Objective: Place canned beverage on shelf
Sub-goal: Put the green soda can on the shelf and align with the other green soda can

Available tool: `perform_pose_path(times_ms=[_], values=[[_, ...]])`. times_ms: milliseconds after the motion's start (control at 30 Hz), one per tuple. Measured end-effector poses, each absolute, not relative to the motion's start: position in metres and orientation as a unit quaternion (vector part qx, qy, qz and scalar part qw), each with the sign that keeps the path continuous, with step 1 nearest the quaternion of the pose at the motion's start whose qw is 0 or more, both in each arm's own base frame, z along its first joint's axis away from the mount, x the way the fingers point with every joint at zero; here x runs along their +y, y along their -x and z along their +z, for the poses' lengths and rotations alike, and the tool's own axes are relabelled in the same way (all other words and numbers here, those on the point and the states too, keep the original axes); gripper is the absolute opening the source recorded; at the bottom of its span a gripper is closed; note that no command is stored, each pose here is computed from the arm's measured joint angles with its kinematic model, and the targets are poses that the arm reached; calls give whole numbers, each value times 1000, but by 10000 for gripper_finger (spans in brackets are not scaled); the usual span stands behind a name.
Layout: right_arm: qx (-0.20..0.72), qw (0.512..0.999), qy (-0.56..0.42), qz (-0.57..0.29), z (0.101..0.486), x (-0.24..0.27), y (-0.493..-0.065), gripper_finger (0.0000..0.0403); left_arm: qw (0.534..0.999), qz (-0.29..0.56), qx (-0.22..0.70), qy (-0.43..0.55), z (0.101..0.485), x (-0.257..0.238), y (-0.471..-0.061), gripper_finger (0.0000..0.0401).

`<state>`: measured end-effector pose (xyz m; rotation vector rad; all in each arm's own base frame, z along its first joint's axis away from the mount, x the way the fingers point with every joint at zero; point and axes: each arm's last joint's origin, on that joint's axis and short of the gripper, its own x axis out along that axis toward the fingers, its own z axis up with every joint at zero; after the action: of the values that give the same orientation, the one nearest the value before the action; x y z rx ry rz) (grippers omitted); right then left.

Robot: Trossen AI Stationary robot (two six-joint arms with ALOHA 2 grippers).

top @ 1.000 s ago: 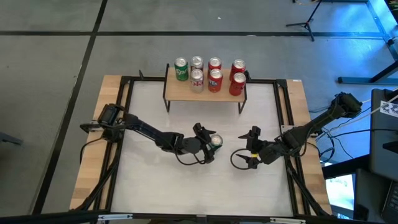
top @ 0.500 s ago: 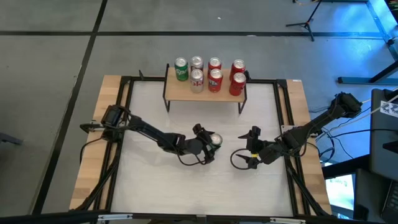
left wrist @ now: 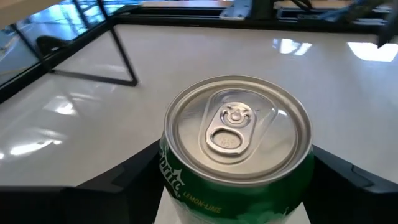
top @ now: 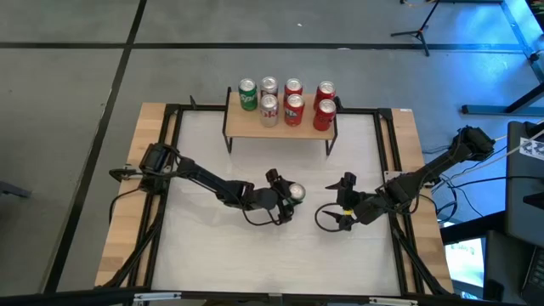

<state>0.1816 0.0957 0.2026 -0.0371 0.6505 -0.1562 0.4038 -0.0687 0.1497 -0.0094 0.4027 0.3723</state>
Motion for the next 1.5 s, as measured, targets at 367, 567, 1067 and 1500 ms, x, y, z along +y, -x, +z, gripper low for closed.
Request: perform_pose_path(times_ms=[367, 567, 1067, 1500], values=[[322, 944, 17, -72, 202, 96, -181, 380, 966, 128, 224, -27, 189, -78, -386, 279], [324, 943, 17, -69, 202, 96, -181, 380, 959, 115, 250, -64, 241, -74, -351, 282], [319, 943, 60, -74, 203, 94, -182, 380, 962, 107, 228, -102, 354, 5, -234, 285], [327, 936, 14, -126, 202, 70, -193, 380, 970, 35, 228, -80, 347, 111, -214, 285]])
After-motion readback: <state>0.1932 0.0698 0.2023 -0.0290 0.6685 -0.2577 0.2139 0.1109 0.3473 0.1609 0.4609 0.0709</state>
